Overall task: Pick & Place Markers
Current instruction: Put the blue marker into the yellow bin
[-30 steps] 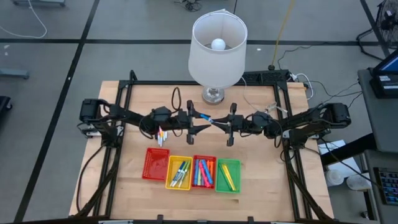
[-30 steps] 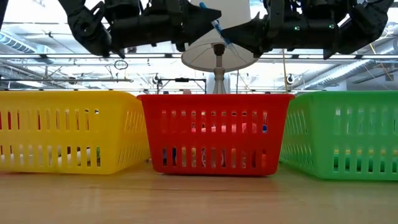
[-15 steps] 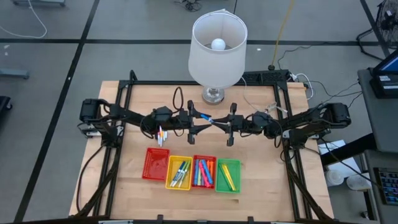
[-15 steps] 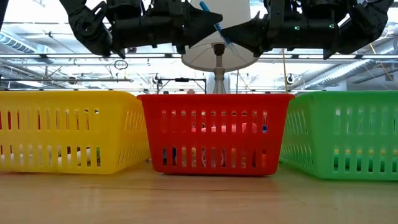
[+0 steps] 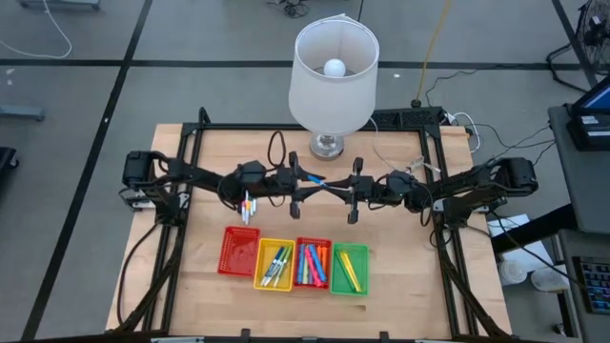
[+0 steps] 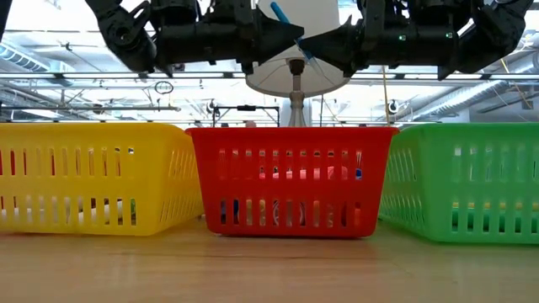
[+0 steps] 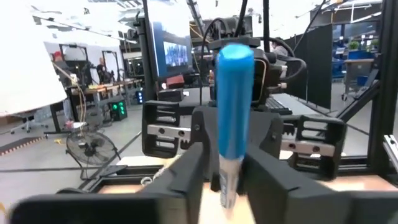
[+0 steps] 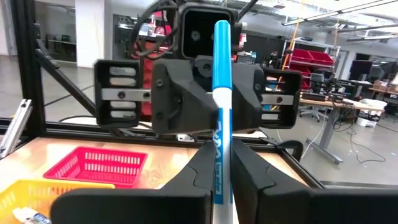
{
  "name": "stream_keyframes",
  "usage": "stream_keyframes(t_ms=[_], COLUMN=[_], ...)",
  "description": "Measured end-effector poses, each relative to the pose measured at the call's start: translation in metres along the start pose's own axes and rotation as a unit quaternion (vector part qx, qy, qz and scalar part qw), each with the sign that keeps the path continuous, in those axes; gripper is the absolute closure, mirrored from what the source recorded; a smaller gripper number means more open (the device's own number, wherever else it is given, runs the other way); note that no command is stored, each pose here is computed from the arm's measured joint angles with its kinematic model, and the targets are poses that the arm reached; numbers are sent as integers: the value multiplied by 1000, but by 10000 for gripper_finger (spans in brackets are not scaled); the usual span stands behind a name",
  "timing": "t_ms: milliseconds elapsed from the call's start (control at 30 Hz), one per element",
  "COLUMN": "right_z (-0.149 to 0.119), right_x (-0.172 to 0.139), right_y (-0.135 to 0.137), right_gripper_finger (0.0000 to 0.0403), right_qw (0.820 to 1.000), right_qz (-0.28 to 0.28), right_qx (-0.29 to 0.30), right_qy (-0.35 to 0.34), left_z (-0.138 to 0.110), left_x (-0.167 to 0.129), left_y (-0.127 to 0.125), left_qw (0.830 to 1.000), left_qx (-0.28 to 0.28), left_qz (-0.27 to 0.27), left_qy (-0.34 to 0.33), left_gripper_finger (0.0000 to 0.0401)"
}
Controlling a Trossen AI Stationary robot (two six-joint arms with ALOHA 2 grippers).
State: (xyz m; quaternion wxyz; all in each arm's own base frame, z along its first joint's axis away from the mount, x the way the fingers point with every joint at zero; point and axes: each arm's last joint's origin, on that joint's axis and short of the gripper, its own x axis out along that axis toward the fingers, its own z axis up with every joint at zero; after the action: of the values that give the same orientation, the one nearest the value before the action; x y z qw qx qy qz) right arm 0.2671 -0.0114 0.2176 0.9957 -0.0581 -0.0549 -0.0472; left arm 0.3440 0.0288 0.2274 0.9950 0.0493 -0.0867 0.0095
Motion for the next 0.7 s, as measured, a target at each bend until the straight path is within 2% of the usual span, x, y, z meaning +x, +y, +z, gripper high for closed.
stream_keyframes(t_ms=[133,367,533,700], right_z=[-1,-6,-13,-3], right_x=[0,0,-4,-12], right_y=[0,0,-2,-4], right_gripper_finger=[385,370,315,251], right_qw=[1000,999,994,992], right_qz=[-2,-13,-43,-53], right_qx=[-1,-12,-37,-23], right_qy=[4,36,97,108], left_z=[4,5,24,43], left_x=[8,9,-1,-14], left_y=[1,-1,1,-4], left_qw=[1000,999,997,993], left_qx=[-8,7,26,41], left_qz=[-4,-6,16,23], left_qy=[24,50,77,106], left_gripper_finger=[362,362,362,362])
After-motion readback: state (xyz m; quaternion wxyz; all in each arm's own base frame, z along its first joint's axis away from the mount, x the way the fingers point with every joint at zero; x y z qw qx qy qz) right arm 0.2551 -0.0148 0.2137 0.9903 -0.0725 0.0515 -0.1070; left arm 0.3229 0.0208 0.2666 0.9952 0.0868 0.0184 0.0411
